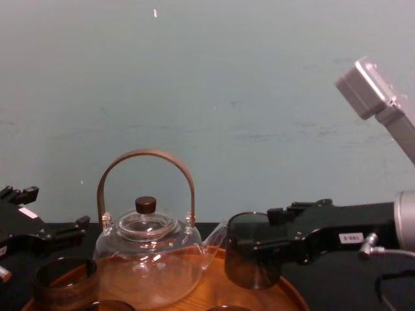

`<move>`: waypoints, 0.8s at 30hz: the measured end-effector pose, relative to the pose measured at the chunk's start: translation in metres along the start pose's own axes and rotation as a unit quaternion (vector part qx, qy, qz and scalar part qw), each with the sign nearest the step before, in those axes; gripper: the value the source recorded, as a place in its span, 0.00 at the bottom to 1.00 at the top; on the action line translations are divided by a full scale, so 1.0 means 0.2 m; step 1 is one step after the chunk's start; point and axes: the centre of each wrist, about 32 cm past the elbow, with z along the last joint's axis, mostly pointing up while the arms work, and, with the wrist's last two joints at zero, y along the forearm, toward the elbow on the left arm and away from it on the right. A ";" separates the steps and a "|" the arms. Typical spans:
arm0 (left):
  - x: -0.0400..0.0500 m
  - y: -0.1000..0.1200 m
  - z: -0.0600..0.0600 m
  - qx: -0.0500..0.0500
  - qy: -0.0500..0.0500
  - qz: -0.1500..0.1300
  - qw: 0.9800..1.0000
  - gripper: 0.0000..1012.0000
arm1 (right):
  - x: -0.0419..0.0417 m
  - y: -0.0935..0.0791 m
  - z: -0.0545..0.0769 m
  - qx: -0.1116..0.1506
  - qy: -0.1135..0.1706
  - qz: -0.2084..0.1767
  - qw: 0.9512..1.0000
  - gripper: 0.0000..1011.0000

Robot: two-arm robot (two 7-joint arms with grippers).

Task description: Pick up the glass from the table and place it on the tray.

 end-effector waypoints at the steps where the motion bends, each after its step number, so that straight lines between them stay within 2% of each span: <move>1: 0.000 0.00 0.00 0.000 0.000 0.000 1.000 0.99 | -0.001 0.00 0.00 0.000 0.000 0.002 1.000 0.89; 13: 0.000 0.00 0.00 0.000 0.000 0.000 1.000 0.99 | -0.014 0.07 -0.06 -0.003 0.003 0.018 1.000 0.89; 24: 0.000 0.00 0.00 0.000 0.000 0.000 1.000 0.99 | -0.018 0.10 -0.11 -0.015 0.007 0.015 1.000 0.89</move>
